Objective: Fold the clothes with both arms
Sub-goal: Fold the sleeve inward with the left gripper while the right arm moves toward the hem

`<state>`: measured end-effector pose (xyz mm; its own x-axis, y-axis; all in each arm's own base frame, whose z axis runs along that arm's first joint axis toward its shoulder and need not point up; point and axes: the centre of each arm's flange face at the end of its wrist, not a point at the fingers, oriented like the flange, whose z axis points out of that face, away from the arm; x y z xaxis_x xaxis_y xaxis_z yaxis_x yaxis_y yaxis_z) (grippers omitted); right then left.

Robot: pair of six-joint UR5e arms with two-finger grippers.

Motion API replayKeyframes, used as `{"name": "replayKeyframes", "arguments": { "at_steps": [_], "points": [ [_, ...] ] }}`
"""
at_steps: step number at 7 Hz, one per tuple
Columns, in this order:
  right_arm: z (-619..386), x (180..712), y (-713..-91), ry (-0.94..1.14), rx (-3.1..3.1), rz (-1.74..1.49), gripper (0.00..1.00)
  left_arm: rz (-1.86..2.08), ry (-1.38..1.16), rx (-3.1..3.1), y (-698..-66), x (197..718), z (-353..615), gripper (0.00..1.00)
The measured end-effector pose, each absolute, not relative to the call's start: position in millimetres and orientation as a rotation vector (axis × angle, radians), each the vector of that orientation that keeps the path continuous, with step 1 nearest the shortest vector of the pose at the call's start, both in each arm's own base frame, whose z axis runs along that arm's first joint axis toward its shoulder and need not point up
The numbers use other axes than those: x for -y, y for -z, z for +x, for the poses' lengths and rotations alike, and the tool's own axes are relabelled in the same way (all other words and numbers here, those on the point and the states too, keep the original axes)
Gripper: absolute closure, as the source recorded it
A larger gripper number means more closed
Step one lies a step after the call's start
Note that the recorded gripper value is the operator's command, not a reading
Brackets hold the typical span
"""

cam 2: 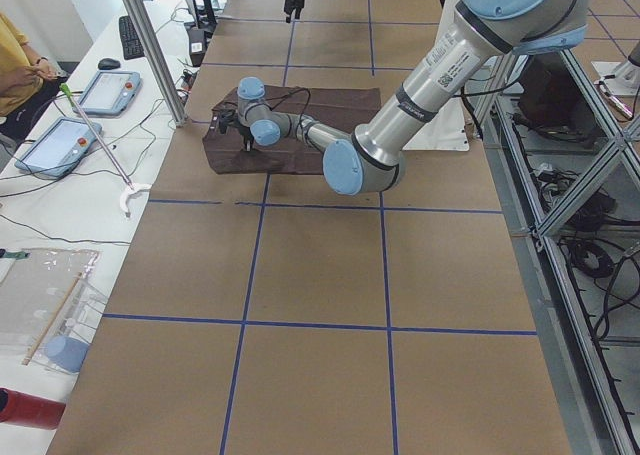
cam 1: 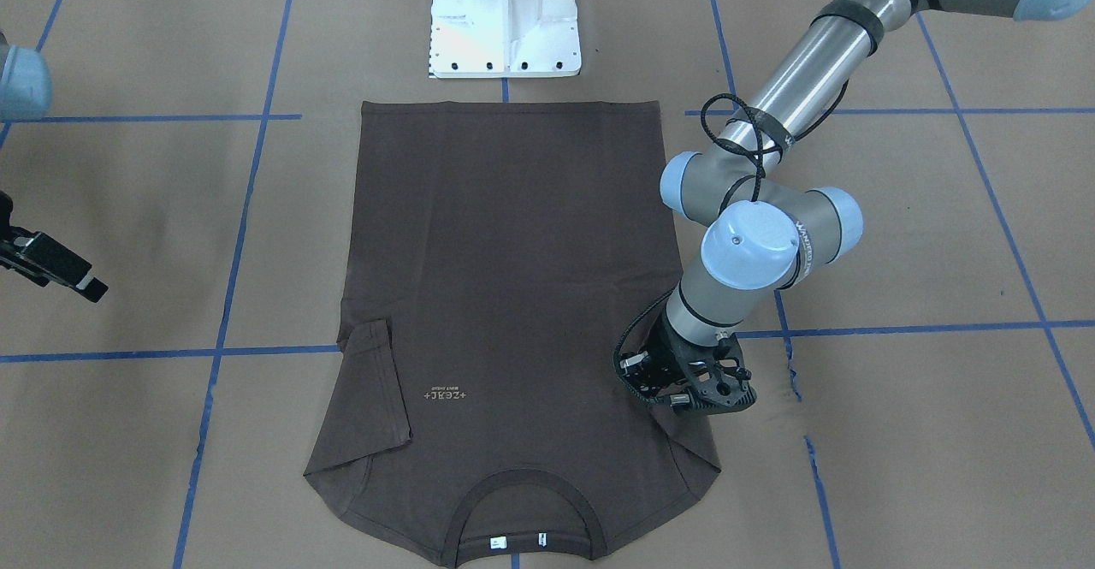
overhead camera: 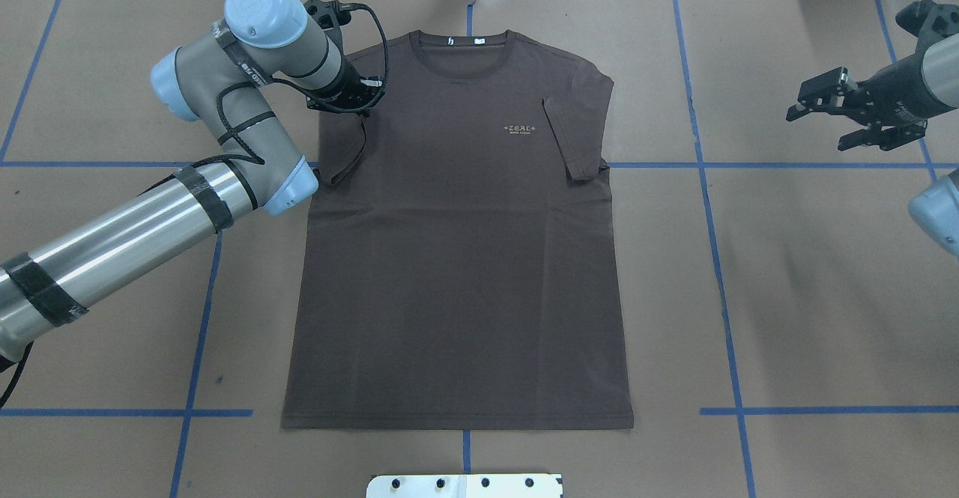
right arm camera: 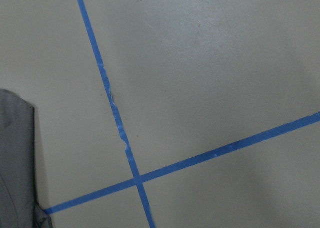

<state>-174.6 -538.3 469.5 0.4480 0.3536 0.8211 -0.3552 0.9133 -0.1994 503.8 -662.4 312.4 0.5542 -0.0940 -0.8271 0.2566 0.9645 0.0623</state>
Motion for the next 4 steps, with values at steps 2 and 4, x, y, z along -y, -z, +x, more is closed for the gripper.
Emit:
{"name": "replayKeyframes", "arguments": {
  "at_steps": [2,4],
  "points": [
    [-179,538,-469,-0.438,1.015,-0.003,0.0,0.206,0.225,-0.948,-313,667,505,0.42],
    [-198,531,-462,-0.419,1.014,-0.004,0.0,0.22,0.224,-0.96,-310,661,496,0.35]
  ]
}}
